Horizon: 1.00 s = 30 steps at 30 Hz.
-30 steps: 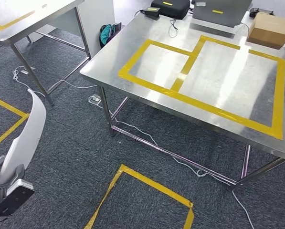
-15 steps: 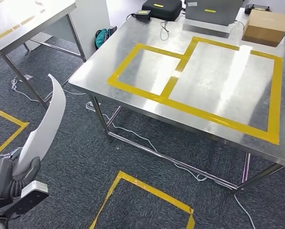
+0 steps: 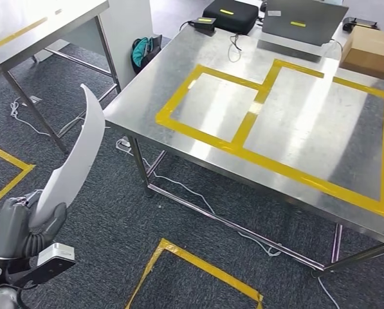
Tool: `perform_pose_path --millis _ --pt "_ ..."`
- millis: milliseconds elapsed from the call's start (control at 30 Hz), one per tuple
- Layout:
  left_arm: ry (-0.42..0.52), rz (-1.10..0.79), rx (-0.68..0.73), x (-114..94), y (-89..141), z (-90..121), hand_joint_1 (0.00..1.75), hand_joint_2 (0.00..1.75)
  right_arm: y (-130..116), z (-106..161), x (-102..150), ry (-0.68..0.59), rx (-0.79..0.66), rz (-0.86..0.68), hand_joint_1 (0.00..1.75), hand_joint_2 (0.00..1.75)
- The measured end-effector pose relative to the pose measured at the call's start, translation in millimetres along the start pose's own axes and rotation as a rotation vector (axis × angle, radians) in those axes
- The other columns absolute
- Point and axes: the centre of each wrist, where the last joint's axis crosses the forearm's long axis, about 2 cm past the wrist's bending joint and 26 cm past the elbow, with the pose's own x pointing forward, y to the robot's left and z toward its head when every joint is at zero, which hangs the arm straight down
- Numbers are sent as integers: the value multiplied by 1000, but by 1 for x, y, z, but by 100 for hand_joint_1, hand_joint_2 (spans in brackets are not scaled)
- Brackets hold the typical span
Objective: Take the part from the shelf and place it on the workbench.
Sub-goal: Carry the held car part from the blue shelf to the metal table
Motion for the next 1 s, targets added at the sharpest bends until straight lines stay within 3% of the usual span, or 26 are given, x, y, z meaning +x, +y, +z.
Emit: perform_pose_path --millis 1000 --pt "-156 -31 -82 12 -16 -23 175 175 3 -3 2 37 11 25 0 0"
